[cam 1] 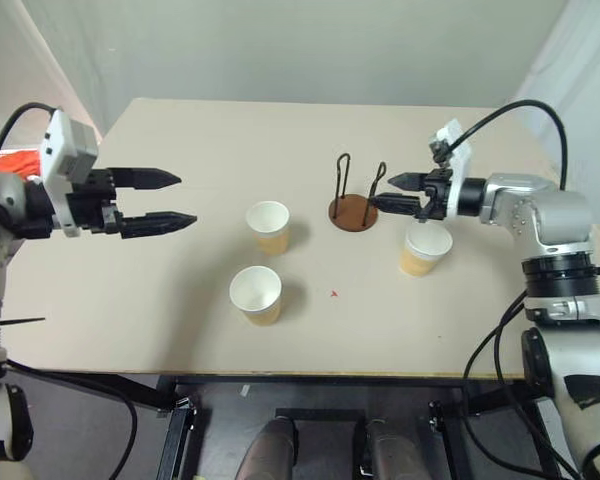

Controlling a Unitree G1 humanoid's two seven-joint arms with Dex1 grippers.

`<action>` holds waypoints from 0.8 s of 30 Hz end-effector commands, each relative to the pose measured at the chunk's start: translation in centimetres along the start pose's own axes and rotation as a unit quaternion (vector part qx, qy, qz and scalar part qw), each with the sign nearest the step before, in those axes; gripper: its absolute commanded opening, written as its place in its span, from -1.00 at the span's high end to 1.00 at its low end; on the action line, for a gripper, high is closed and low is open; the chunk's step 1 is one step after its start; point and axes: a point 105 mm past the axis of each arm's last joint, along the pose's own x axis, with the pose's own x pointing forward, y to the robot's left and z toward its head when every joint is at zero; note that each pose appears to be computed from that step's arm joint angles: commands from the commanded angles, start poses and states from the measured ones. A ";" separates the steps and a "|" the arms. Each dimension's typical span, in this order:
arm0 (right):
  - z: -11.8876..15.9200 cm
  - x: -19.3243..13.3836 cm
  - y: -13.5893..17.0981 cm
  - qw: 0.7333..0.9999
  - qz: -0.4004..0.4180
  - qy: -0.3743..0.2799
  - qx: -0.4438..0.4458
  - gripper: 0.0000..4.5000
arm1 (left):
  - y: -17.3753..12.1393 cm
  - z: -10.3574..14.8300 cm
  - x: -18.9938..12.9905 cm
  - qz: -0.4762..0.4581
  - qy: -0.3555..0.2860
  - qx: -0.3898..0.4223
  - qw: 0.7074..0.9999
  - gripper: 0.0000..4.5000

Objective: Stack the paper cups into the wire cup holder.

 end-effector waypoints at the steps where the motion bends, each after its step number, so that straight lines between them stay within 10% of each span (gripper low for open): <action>1: 0.9 0.5 -0.5 0.999 -0.028 -0.015 0.010 -0.96 | -0.2 1.1 0.0 -0.001 -0.007 0.024 1.000 -0.80; 11: 1.7 3.6 -2.4 0.994 -0.082 -0.046 0.047 -0.96 | -0.8 1.2 -0.1 -0.005 -0.012 0.018 1.000 -0.80; 24: 2.6 4.6 -1.4 0.997 -0.067 -0.045 0.022 0.82 | -0.9 1.3 -0.4 0.004 -0.004 0.024 1.000 -0.82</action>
